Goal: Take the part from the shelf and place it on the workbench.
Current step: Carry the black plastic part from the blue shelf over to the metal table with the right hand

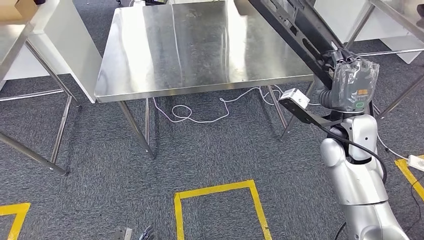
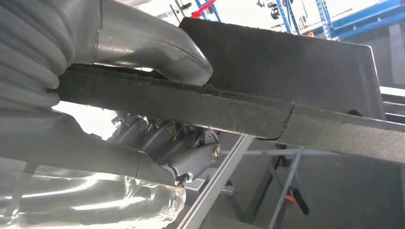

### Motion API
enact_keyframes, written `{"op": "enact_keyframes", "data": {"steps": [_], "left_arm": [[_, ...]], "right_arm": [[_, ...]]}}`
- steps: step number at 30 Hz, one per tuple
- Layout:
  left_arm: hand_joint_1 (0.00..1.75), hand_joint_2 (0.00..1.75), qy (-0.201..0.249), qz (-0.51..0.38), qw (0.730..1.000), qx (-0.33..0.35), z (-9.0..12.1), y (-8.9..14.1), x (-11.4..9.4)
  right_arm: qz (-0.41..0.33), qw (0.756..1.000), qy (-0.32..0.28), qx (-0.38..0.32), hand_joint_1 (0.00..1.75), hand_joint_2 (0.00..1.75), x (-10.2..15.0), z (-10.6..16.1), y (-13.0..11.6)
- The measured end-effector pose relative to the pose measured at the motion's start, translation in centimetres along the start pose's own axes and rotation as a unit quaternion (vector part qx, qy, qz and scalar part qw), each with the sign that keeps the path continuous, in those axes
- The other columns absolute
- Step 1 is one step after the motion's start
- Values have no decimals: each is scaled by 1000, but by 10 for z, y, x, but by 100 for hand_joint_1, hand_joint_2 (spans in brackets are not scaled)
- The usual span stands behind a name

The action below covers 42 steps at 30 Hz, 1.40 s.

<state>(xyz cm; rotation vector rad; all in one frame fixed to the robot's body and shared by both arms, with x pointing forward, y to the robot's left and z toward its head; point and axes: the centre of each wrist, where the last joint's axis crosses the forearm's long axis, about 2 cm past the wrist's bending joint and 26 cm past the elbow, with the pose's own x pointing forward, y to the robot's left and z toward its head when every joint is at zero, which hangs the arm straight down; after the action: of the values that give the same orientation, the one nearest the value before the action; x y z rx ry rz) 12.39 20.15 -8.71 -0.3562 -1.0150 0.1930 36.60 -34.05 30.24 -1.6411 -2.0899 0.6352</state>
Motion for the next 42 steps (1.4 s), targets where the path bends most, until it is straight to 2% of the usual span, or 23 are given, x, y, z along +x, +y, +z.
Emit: {"op": "enact_keyframes", "data": {"steps": [24, 42], "left_arm": [[0, 175, -2, 5, 1000, 0, -1, 3, 2], [0, 175, 3, 15, 1000, -2, 0, 0, 0]], "right_arm": [[4, 1000, -1, -2, 175, 175, -3, -7, 1], [18, 1000, 5, 12, 175, 175, -10, -1, -3]]}}
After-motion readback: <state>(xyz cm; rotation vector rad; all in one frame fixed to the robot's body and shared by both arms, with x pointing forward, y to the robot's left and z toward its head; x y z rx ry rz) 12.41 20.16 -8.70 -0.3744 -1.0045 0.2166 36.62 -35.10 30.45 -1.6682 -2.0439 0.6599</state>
